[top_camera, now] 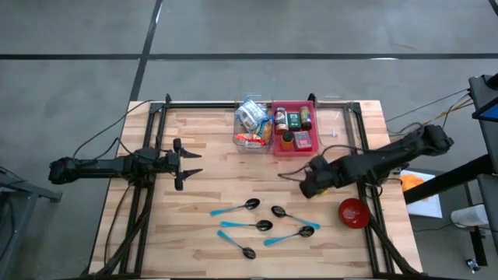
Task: Pick & Place Food Item
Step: Put the yellow spice bottle into the pink bin
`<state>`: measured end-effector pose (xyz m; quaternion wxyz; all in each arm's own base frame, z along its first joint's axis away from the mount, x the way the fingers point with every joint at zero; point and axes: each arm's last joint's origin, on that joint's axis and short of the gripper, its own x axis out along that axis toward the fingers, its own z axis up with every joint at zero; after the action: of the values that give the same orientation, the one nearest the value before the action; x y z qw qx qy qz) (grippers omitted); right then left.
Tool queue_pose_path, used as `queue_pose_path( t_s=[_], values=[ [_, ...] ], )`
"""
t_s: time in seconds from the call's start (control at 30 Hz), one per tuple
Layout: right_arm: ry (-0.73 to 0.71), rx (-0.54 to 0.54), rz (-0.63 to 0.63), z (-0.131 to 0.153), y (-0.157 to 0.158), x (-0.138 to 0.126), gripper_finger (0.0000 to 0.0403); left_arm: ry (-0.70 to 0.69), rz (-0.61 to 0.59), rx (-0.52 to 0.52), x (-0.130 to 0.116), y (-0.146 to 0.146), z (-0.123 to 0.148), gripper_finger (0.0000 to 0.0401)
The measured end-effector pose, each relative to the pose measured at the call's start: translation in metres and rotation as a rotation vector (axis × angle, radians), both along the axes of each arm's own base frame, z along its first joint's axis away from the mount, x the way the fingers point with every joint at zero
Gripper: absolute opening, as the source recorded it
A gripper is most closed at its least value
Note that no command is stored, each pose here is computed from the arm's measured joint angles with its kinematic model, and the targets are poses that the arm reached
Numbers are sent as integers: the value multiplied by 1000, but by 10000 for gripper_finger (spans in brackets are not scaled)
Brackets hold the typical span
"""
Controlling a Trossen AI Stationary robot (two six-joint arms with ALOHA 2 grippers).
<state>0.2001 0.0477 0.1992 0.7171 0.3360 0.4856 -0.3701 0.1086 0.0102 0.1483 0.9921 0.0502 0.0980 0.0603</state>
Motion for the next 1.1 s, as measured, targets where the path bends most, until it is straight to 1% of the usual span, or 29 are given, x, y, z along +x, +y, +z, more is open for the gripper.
queue_pose_path(
  t_s=[0.1,0.23,0.4,0.5,0.63,0.9,1.0,1.1],
  values=[
    [-68,-84,-36,11,-13,-3,170,0,0,1,0,0,0,244],
    [-146,-186,-130,23,-32,-7,170,0,0,1,0,0,0,244],
    [-229,-267,-96,36,-57,-3,170,0,0,0,0,0,0,244],
    [-287,-307,-124,44,-75,-1,170,0,0,0,0,0,0,244],
    [-324,-364,-169,51,-100,-2,170,0,0,0,0,0,0,244],
    [-374,-394,-248,51,-152,0,170,0,0,0,0,0,0,244],
    [-398,-366,-245,45,-172,3,170,0,0,-1,0,0,0,244],
    [-409,-327,-272,36,-192,4,170,-1,1,-2,0,0,0,244]
  ],
)
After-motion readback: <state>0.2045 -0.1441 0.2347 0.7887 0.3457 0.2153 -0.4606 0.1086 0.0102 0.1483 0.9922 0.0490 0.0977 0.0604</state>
